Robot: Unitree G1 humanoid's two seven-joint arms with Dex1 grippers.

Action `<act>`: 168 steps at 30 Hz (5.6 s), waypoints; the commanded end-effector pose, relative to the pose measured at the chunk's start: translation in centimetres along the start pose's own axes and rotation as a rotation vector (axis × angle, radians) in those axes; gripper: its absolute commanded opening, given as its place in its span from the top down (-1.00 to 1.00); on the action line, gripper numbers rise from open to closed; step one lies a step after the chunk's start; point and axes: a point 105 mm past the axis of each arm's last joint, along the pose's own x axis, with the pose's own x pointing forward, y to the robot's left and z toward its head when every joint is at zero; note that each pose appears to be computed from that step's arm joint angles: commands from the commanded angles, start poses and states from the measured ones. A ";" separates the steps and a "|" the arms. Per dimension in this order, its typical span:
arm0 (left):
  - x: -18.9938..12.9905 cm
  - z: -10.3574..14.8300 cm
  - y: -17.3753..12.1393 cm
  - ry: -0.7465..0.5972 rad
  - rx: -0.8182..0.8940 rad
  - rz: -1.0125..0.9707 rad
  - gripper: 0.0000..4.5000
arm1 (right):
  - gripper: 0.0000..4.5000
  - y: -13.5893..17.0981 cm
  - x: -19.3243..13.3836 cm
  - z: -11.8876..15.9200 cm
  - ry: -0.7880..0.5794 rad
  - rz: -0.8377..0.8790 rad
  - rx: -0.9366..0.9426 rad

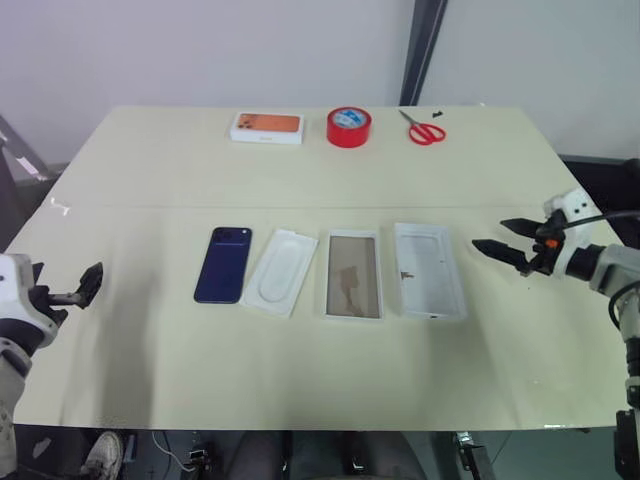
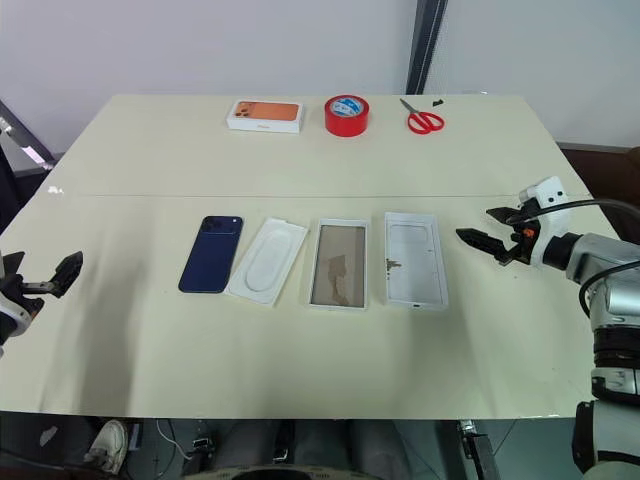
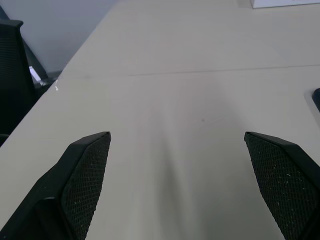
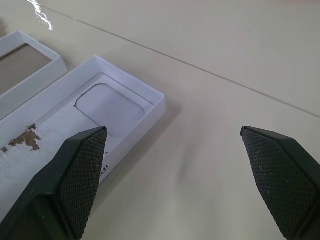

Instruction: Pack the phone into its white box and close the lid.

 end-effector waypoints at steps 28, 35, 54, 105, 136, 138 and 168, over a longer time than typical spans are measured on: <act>4.5 2.3 -19.4 0.169 -0.116 -0.562 -1.00 | -0.99 16.1 4.7 5.6 -0.195 0.393 -0.171; 5.5 1.9 -22.1 0.303 -0.218 -0.587 -1.00 | -0.99 16.7 4.5 5.4 -0.195 0.403 -0.176; 6.5 0.4 -25.0 0.491 -0.275 -0.662 -0.19 | -1.00 17.5 3.5 5.0 -0.178 0.455 -0.217; 2.8 3.4 -34.6 0.501 -0.749 -0.902 0.56 | -1.00 15.9 3.6 5.1 -0.161 0.413 -0.252; 2.6 4.4 -18.8 -0.102 0.011 -0.793 -1.00 | 0.88 18.6 11.8 4.2 0.063 0.219 -0.434; 2.1 3.2 -18.4 -0.093 0.076 -0.833 -1.00 | 0.88 18.4 12.7 4.3 0.074 0.187 -0.435; -0.8 1.1 -19.6 -0.067 0.108 -0.989 -1.00 | 0.88 17.2 12.1 3.4 0.190 0.163 -0.652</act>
